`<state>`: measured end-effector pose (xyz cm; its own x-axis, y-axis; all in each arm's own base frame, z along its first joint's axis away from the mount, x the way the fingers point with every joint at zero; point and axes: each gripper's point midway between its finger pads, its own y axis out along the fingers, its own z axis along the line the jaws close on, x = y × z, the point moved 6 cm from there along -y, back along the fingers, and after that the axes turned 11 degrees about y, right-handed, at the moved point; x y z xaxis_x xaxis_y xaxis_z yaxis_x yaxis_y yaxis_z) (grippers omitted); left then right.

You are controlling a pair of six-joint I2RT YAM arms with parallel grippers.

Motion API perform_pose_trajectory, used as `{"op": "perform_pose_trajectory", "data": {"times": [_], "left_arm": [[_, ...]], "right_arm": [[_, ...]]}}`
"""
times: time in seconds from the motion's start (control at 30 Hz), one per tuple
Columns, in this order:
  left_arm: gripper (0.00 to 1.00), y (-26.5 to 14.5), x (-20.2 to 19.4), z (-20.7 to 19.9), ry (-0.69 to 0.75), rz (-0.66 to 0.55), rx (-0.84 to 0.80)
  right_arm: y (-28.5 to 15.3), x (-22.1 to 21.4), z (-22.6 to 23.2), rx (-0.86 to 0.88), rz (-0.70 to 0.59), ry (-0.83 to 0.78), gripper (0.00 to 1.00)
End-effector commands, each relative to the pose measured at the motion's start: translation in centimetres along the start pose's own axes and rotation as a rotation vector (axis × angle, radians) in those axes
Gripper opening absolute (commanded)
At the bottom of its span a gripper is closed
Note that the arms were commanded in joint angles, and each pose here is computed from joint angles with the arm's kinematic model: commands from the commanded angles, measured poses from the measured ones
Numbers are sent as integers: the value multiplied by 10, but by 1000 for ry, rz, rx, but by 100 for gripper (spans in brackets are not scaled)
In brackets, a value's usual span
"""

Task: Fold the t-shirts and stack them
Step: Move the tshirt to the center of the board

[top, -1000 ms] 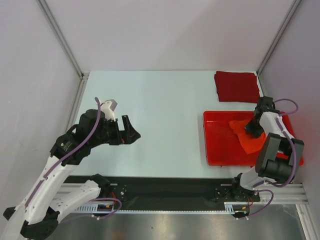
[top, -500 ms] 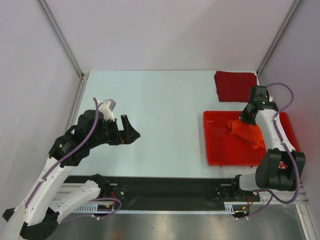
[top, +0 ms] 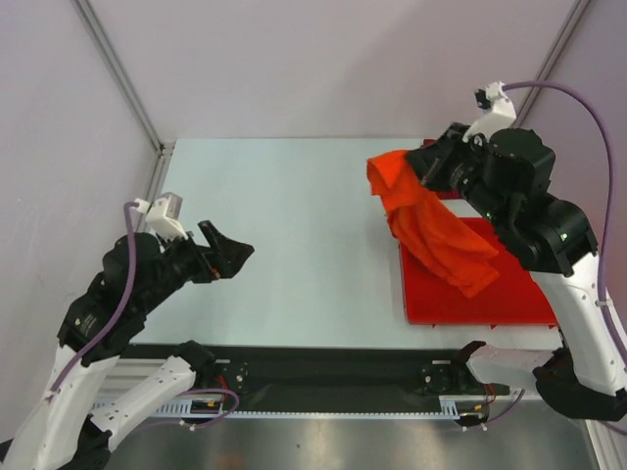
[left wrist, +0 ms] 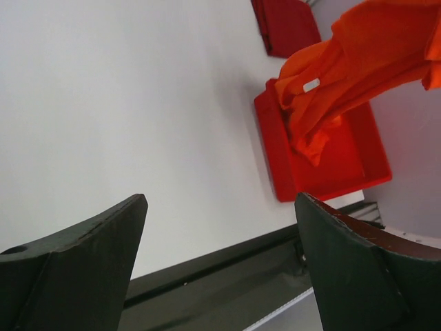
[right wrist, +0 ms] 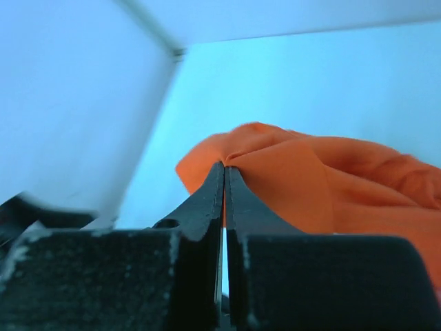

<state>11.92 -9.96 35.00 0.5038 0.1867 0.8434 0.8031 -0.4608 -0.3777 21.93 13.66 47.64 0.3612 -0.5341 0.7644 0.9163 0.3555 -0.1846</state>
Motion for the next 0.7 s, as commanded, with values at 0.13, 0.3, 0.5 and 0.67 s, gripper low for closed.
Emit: {"op": "perform_pose_trajectory", "data": {"times": [0.13,0.3,0.5,0.67], "left_arm": [[91,-34,25,9,-98,-210,80],[85,-72,29,23,-143,-325,144],[84,-106,22,39,-174,-382,215],[82,-112,18,41,-180,-372,221]], "right_arm": [[-27,10,172,620,45,52,0],[-54,0,252,940,83,103,0],[-14,0,252,861,11,196,0],[64,6,190,650,14,270,0]]}}
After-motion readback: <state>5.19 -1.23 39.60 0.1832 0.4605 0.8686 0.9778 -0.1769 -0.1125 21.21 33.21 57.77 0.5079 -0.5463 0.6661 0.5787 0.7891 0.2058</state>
